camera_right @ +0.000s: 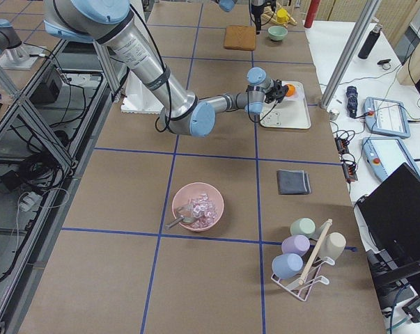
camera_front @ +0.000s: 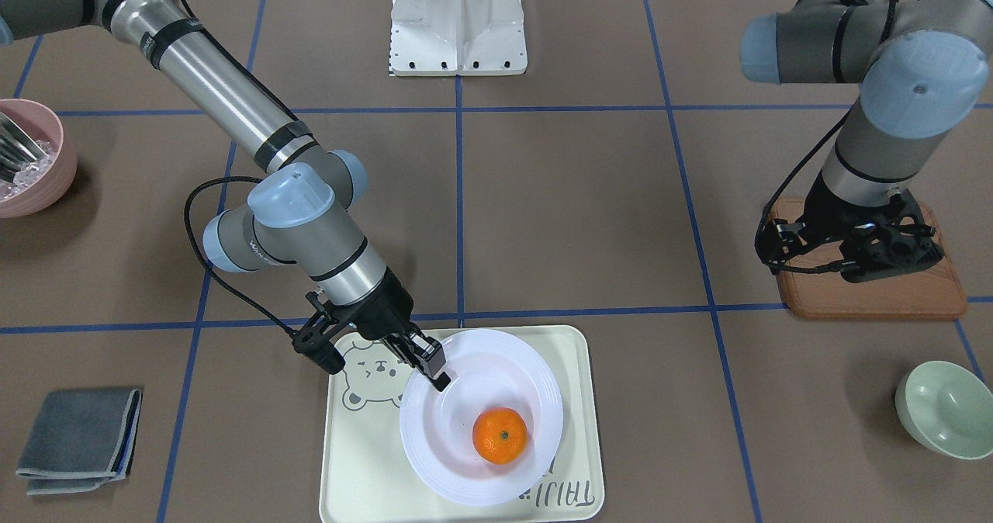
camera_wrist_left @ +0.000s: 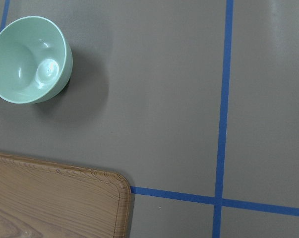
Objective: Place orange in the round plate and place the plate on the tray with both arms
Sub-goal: 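Adjust the plate on the tray and open the right gripper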
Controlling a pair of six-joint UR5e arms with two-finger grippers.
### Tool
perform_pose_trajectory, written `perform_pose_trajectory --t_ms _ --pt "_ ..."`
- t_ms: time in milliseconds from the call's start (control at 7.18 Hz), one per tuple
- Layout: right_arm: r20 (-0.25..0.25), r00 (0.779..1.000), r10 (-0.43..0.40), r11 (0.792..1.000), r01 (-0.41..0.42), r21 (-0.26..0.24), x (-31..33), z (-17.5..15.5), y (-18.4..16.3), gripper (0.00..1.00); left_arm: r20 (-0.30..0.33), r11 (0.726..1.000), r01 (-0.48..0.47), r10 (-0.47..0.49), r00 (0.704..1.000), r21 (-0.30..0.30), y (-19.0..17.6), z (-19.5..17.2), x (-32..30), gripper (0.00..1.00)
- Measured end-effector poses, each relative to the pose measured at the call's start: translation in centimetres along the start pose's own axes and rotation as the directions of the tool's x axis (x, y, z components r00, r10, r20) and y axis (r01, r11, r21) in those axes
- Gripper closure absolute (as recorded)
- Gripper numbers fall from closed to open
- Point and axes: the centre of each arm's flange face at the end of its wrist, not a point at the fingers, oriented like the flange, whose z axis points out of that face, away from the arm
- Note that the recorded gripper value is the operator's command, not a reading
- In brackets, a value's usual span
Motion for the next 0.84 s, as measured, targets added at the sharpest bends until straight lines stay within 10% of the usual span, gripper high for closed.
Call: perform_pose_trajectory --t_ms 557,697,836 --pt "-0.009 1.0 0.002 1.0 -0.002 0.026 0.6 0.59 -0.54 0.99 0.0 1.0 -0.001 0.001 1.0 0.0 0.01 0.02 0.03 0.01" --pt "-0.009 1.0 0.003 0.999 -0.002 0.032 0.65 0.64 -0.63 0.01 0.0 1.0 -0.001 0.001 1.0 0.0 0.02 0.02 0.08 0.01" --pt "-0.009 1.0 0.002 0.999 -0.001 0.041 0.74 0.68 -0.75 0.0 -0.001 1.0 -0.002 0.002 1.0 0.001 0.01 -0.02 0.14 0.01"
